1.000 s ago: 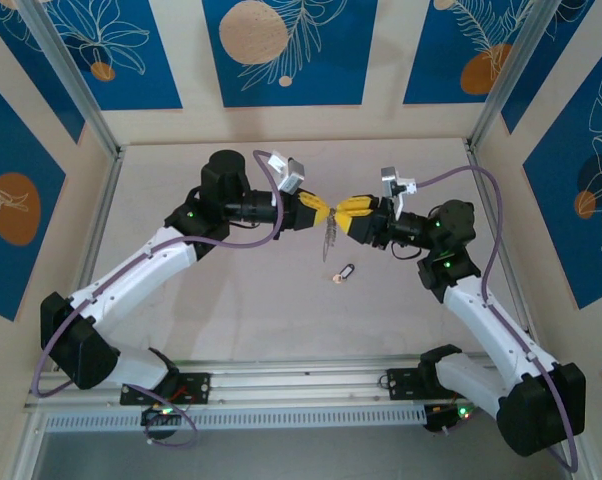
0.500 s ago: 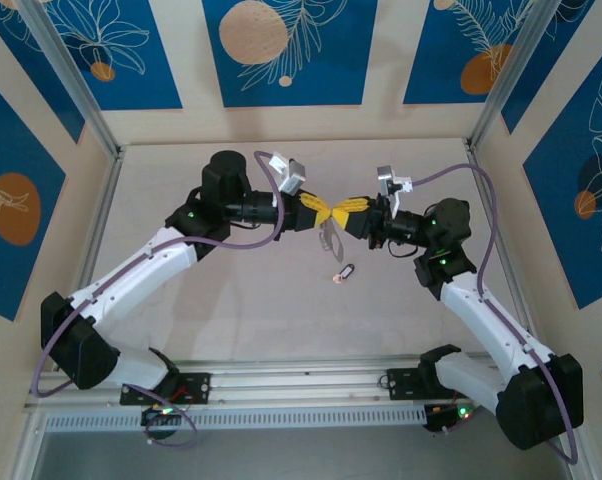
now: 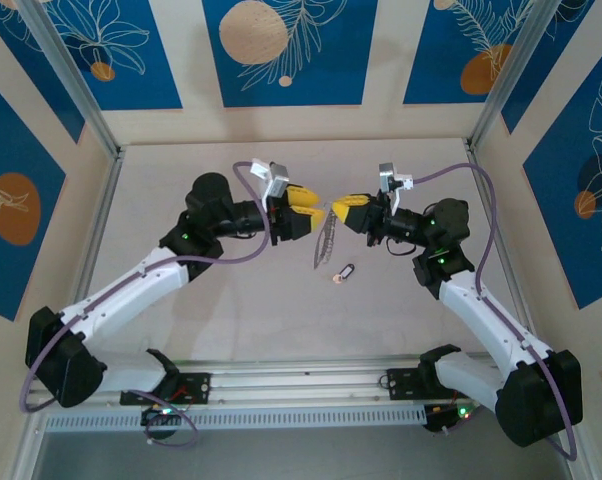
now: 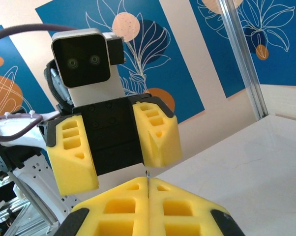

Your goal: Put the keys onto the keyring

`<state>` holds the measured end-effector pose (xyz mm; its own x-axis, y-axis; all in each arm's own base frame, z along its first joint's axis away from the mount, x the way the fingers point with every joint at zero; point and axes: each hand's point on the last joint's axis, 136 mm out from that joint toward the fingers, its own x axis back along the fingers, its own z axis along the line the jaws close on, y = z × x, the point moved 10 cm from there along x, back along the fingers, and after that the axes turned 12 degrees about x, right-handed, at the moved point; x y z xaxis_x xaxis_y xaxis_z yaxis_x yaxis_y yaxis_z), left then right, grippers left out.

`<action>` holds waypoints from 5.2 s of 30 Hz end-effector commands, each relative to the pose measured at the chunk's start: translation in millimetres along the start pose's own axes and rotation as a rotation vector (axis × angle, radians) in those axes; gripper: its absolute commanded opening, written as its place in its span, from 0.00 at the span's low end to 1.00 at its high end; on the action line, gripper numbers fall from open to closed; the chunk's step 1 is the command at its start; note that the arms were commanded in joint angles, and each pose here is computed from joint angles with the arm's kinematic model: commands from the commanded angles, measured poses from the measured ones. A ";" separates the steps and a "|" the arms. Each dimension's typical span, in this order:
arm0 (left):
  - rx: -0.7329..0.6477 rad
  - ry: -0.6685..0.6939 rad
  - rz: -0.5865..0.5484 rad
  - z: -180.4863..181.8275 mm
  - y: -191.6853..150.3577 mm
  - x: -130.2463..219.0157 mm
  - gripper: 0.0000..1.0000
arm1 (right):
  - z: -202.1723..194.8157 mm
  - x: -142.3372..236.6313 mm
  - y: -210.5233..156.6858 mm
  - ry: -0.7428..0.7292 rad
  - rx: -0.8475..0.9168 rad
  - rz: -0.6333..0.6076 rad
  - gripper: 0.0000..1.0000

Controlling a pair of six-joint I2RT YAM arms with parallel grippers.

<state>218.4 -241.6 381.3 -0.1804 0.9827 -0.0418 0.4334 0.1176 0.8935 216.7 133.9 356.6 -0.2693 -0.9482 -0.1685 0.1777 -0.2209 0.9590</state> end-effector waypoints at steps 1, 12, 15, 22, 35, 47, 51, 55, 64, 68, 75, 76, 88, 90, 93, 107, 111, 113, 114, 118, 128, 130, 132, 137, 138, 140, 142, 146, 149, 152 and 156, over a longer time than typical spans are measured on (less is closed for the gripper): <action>-0.005 0.011 -0.135 -5.2 10.9 8.7 0.46 | 3.9 3.1 5.1 -0.024 0.018 -0.044 0.00; 0.091 -0.109 -0.118 11.7 -6.3 -5.0 0.39 | 3.8 5.6 3.6 -0.045 -0.011 -0.081 0.00; 0.115 -0.129 -0.114 15.8 -9.7 -9.1 0.39 | 3.4 5.7 3.5 -0.048 -0.015 -0.086 0.00; 0.139 -0.161 -0.118 21.2 -12.3 -14.5 0.37 | 2.6 5.2 2.7 -0.050 -0.019 -0.085 0.00; 0.159 -0.227 -0.117 23.5 -10.7 -22.4 0.21 | 1.2 5.4 1.7 -0.056 -0.021 -0.088 0.00; 0.160 -0.256 -0.123 22.5 -10.9 -24.9 0.07 | 0.7 4.4 1.3 -0.055 -0.024 -0.087 0.00; 0.155 -0.266 -0.130 20.9 -9.5 -24.8 0.04 | 0.3 4.2 0.7 -0.054 -0.027 -0.085 0.00; 0.156 -0.277 -0.135 19.5 -7.8 -26.2 0.10 | 0.4 4.3 -0.3 -0.055 -0.029 -0.084 0.00; 0.150 -0.289 -0.138 18.5 -7.3 -28.2 0.10 | 0.4 4.1 0.5 -0.054 -0.026 -0.083 0.00; 0.152 -0.293 -0.143 18.5 -7.0 -29.0 0.17 | 0.4 4.2 0.1 -0.056 -0.026 -0.083 0.00; 0.149 -0.302 -0.144 17.9 -6.7 -30.2 0.12 | 0.2 4.3 -0.1 -0.057 -0.026 -0.082 0.00; 0.146 -0.303 -0.146 17.5 -6.2 -30.1 0.09 | 0.1 4.2 -0.2 -0.058 -0.026 -0.081 0.00; 0.134 -0.303 -0.136 16.5 -12.5 -29.1 0.00 | -2.0 5.0 0.2 -0.089 -0.040 -0.083 0.00; 0.113 -0.280 -0.127 16.7 -15.0 -27.3 0.00 | -2.7 7.7 1.1 -0.115 -0.048 -0.084 0.02; 0.068 -0.245 -0.116 15.6 -17.5 -23.6 0.00 | -1.2 11.0 3.2 -0.128 -0.051 -0.085 0.15; -0.135 -0.022 0.012 7.4 -27.4 -0.2 0.00 | -23.9 53.1 -36.5 -0.565 -0.403 0.094 0.57; -0.140 0.049 0.012 9.4 -33.8 7.6 0.00 | -36.6 65.4 -71.4 -0.744 -0.583 0.224 0.57; -0.133 0.072 0.014 11.6 -38.6 9.8 0.00 | -42.0 69.8 -90.5 -0.804 -0.661 0.291 0.56; -0.130 0.080 0.014 12.3 -40.9 11.1 0.00 | -44.1 71.6 -100.3 -0.826 -0.690 0.323 0.56; -0.114 0.124 0.016 16.7 -49.8 16.0 0.00 | -49.0 75.2 -139.7 -0.898 -0.788 0.447 0.54; -0.056 0.185 -0.005 27.8 -66.1 27.8 0.00 | -55.9 48.5 -217.1 -0.993 -0.811 0.753 0.47; -0.050 0.186 -0.009 27.7 -66.7 29.8 0.00 | -58.7 40.7 -226.3 -0.996 -0.797 0.796 0.45; -0.047 0.190 -0.012 28.1 -67.2 32.0 0.00 | -62.1 33.4 -232.1 -0.990 -0.789 0.815 0.42; -0.040 0.192 -0.016 28.6 -68.1 35.7 0.00 | -70.2 21.7 -236.8 -0.984 -0.777 0.823 0.41; -0.039 0.192 -0.015 28.6 -68.3 36.1 0.00 | -72.1 20.2 -236.5 -0.982 -0.775 0.819 0.41; -0.037 0.191 -0.017 28.9 -68.0 37.5 0.00 | -76.1 16.1 -235.9 -0.978 -0.768 0.814 0.40; -0.034 0.190 -0.016 29.6 -68.7 38.0 0.00 | -80.3 11.6 -235.3 -0.971 -0.763 0.814 0.40; -0.029 0.188 -0.016 30.0 -68.4 39.2 0.00 | -90.6 0.3 -233.0 -0.954 -0.753 0.798 0.39; -0.022 0.186 -0.019 30.7 -69.3 39.7 0.00 | -99.7 -8.2 -230.0 -0.912 -0.743 0.762 0.36; -0.018 0.185 -0.019 30.5 -70.1 40.2 0.00 | -105.4 -14.8 -221.0 -0.842 -0.721 0.685 0.33; -0.018 0.185 -0.031 29.2 -69.6 42.0 0.00 | -102.7 -14.5 -210.3 -0.833 -0.688 0.646 0.32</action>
<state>210.1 -209.9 291.6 -0.3539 0.9318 0.0808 0.4505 0.0942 0.8878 275.9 168.3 117.4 -0.3736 -0.5099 0.7749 0.9179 -0.0826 0.3882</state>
